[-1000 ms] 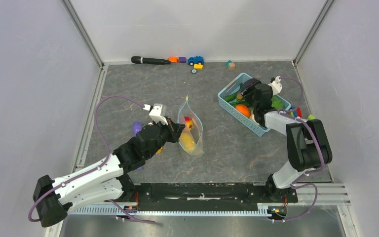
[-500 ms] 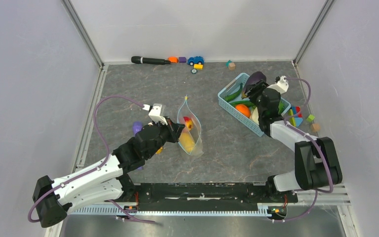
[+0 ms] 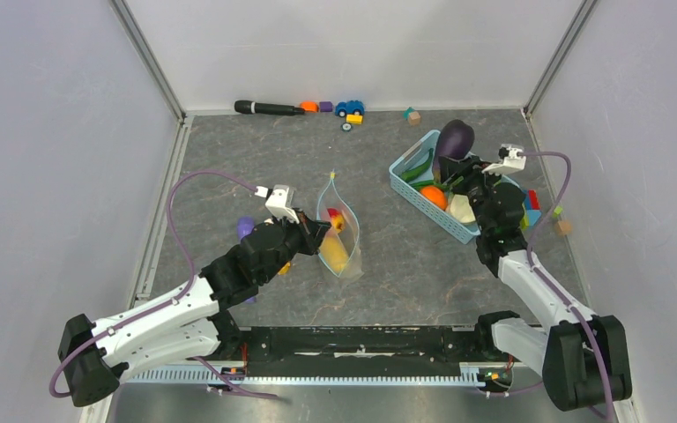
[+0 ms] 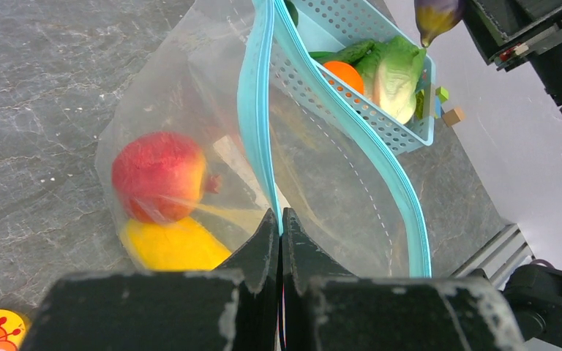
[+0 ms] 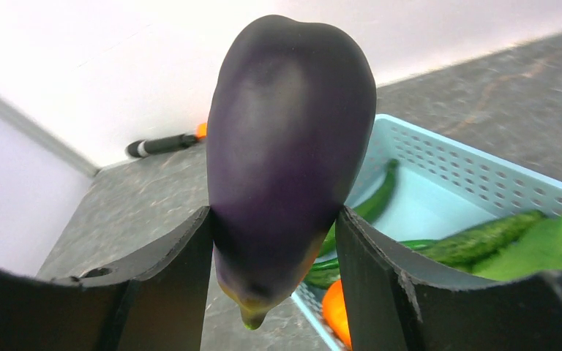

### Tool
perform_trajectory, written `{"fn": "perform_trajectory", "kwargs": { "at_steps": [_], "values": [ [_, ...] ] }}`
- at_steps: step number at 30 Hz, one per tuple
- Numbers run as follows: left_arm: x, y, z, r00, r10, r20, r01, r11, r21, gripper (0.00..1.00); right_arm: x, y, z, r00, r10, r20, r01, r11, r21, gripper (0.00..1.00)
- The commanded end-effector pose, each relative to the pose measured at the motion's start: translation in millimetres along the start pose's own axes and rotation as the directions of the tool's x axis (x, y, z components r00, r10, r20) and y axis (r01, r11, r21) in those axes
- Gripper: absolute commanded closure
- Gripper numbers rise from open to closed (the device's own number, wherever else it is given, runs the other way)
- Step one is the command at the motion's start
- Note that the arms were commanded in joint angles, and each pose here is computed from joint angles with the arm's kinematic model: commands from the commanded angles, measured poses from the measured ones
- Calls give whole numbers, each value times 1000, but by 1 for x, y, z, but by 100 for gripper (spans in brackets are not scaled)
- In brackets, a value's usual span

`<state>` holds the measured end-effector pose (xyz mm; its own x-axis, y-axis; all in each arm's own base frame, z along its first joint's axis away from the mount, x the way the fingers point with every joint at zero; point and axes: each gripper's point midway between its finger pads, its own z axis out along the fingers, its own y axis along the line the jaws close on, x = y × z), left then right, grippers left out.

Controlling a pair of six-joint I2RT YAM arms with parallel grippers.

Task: Place the food in the zip-top bag and seal the zipper
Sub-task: Place the fake vegetable in the zipper food storage bag.

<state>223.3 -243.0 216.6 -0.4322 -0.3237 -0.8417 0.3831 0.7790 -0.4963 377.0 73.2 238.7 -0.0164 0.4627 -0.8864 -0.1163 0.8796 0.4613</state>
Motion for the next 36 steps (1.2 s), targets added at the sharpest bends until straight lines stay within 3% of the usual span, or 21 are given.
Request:
{"fn": "perform_trajectory", "kwargs": {
  "at_steps": [1,9,15,28,34,36],
  "values": [
    [-9,-12,-2,999,-44,18,43,998,47,98,-9,51,-16,999,-48,-3,46,963,-266,72],
    [-8,-12,-1,999,-45,16,44,998,47,98,2,123,-52,991,-130,-45,93,873,-478,72],
    [-8,-12,-2,999,-47,15,46,998,45,98,14,188,-90,988,-144,-59,72,758,-648,72],
    [-8,-9,-1,999,-47,20,46,998,31,98,31,258,-128,983,-176,-61,66,635,-770,73],
    [-8,-9,-2,998,-51,21,50,998,32,98,43,276,-132,982,-176,-66,66,650,-757,72],
    [-9,-8,-3,998,-52,25,51,998,30,98,45,274,-128,983,-176,-54,83,688,-721,72]
  ]
}}
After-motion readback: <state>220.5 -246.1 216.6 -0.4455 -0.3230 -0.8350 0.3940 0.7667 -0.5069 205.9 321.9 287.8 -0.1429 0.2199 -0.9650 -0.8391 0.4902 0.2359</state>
